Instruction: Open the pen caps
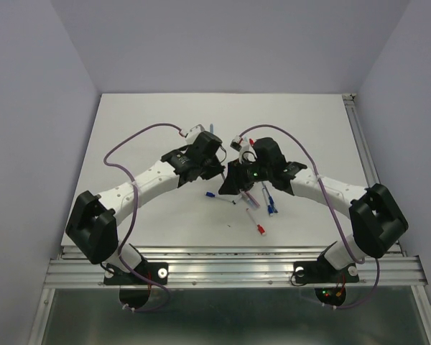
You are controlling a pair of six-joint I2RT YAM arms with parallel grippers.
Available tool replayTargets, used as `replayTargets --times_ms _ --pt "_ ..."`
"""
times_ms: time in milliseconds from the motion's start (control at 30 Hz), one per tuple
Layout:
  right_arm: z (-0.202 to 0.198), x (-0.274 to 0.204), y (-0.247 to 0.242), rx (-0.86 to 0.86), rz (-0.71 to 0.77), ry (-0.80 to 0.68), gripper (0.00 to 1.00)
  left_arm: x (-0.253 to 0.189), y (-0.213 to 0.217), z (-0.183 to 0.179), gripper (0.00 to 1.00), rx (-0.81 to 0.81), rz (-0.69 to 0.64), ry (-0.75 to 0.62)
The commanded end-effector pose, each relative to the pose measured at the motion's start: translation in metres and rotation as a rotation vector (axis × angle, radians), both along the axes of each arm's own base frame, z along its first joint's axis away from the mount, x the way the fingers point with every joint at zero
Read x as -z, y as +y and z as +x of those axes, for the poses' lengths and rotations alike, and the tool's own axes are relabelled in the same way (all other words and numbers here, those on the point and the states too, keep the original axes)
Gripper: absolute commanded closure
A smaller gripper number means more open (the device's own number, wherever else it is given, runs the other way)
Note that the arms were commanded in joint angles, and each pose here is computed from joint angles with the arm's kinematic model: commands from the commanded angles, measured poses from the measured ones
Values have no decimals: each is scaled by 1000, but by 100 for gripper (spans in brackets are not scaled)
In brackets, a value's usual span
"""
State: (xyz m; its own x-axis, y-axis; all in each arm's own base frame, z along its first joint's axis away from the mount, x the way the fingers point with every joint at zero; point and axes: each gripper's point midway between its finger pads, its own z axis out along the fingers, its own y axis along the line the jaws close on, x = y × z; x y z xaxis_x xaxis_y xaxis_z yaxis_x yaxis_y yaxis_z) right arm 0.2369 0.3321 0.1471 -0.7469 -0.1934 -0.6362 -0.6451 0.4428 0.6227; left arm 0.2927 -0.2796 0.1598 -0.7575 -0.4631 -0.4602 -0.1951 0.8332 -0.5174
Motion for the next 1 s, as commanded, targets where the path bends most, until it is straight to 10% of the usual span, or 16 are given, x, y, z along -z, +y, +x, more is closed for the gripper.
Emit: replayTargets --times_ms 0,100,200,600,967 --pt "8 -26 9 -18 34 -55 51 -36 -5 16 100 -14 -75 -83" --pt "5 -26 7 -19 28 -49 64 -39 -3 22 100 -28 -96 -92" --pt "7 -24 5 -2 13 -47 99 -46 -6 27 100 -28 -122 -112" --pt "-24 -33 2 -73 73 19 99 -62 20 62 100 -172 -107 -211" --pt "-138 -38 -18 -271 76 244 99 -108 74 158 100 -415 -36 -407"
